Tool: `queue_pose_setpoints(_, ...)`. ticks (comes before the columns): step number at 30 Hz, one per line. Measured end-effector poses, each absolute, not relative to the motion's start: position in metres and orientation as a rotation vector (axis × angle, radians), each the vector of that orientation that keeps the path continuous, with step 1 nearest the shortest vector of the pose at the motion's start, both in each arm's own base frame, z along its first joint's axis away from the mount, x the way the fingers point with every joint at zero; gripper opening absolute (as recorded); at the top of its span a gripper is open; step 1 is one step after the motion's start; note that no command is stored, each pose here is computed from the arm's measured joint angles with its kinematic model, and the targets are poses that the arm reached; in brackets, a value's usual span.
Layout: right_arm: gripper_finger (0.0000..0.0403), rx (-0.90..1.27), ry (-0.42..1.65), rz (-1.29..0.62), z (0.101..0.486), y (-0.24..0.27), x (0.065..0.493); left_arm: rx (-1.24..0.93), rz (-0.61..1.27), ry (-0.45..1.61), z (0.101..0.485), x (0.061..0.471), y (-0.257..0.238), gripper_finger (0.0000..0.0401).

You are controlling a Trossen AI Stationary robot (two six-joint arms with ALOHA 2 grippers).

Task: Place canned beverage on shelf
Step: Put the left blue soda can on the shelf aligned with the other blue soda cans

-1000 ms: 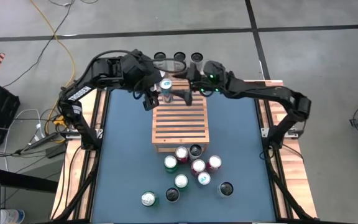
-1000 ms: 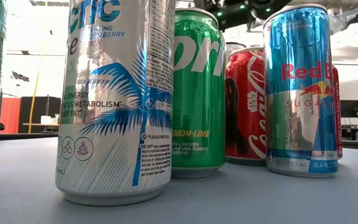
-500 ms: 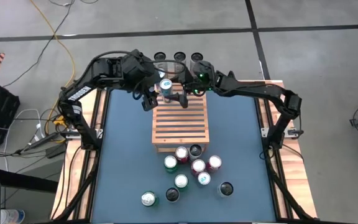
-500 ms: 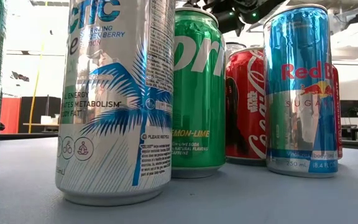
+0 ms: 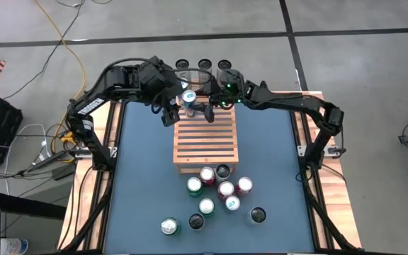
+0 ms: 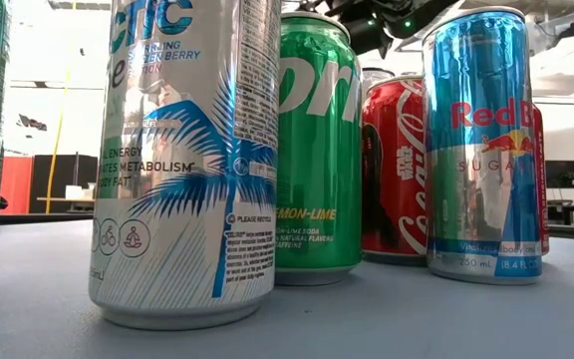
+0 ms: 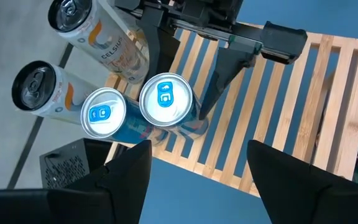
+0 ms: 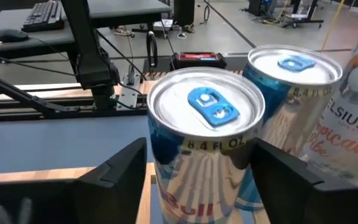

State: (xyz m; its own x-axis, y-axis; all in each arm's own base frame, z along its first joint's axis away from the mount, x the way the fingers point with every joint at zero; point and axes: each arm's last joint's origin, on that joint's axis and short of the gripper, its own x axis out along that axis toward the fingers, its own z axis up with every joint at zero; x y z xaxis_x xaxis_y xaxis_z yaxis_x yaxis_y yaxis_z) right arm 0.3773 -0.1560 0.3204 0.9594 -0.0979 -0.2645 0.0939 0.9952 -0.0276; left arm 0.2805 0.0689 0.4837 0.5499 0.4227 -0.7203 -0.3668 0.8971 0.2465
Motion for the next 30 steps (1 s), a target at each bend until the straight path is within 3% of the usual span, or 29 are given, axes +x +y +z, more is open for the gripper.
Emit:
queue_pose_setpoints(10, 0.0183, -0.010, 0.286, -0.100, 0.319, -0.155, 0.377, 0.070, 0.467, 0.871, 0.484, 0.280, 0.069, 0.0250)
queue_pose_setpoints(30, 0.0186, 0.034, 0.278, -0.201, 0.339, -0.181, 0.346, 0.066, 0.466, 0.922, 0.480, 0.277, 0.068, 0.0250)
